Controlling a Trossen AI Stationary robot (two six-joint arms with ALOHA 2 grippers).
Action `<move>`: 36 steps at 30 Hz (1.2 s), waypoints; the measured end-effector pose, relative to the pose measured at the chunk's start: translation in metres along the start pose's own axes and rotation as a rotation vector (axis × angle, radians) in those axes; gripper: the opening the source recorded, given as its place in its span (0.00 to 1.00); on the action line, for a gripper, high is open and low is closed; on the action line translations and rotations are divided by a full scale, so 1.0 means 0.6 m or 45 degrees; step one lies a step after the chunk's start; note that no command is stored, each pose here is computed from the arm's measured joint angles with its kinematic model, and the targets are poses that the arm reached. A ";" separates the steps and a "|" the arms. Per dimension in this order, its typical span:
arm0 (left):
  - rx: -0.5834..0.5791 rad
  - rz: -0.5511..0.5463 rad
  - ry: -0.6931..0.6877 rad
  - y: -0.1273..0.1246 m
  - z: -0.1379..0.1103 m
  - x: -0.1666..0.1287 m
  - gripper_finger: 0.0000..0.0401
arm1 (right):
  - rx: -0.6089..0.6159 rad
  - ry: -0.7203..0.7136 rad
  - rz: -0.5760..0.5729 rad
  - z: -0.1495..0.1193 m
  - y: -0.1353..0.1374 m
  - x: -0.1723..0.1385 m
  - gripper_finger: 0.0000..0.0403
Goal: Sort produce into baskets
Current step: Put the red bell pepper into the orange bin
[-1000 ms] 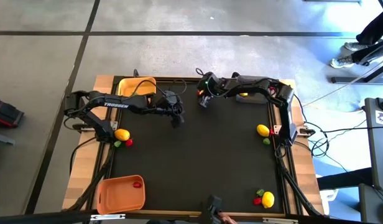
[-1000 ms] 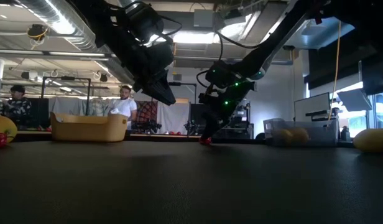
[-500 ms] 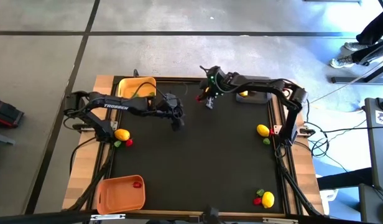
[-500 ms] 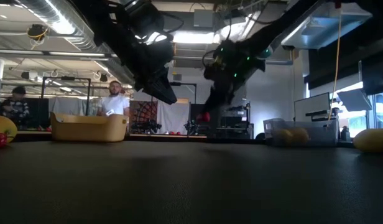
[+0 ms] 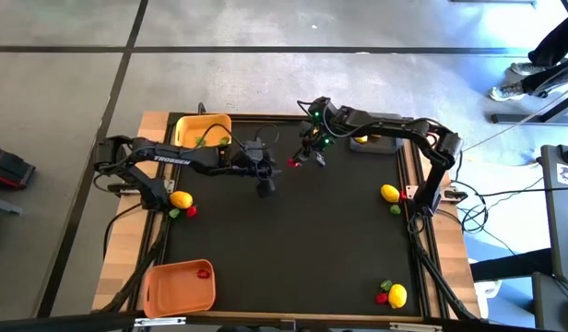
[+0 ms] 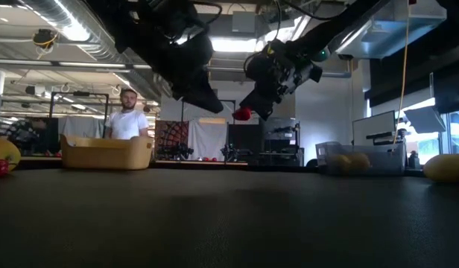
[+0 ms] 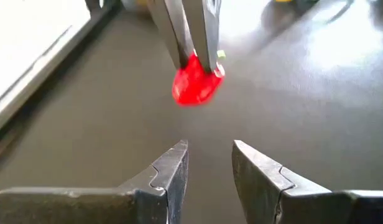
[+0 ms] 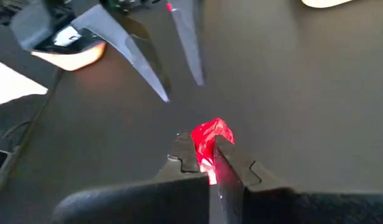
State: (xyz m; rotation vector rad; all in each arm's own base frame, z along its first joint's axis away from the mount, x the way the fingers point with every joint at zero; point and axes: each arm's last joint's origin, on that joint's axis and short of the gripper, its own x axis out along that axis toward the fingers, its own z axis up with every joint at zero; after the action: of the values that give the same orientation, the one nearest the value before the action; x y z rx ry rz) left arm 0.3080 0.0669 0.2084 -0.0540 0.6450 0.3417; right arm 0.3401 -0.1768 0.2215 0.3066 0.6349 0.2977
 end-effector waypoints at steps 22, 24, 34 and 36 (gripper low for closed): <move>0.420 -0.010 -0.156 -0.021 0.009 0.026 0.57 | -0.038 -0.012 0.089 0.006 0.018 0.015 0.02; 0.420 -0.007 -0.154 -0.022 0.007 0.031 0.57 | -0.024 -0.013 0.089 0.006 0.019 0.015 0.02; 0.421 0.003 -0.170 -0.020 0.007 0.036 0.48 | -0.011 -0.014 0.090 0.006 0.018 0.015 0.02; 0.430 0.004 -0.168 -0.020 0.007 0.036 0.43 | -0.009 -0.013 0.090 0.006 0.018 0.015 0.02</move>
State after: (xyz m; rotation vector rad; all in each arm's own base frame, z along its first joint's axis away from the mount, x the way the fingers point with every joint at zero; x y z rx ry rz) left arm 0.3305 0.0624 0.1979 0.2903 0.5645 0.2337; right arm 0.3473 -0.1640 0.2234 0.3239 0.6136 0.3657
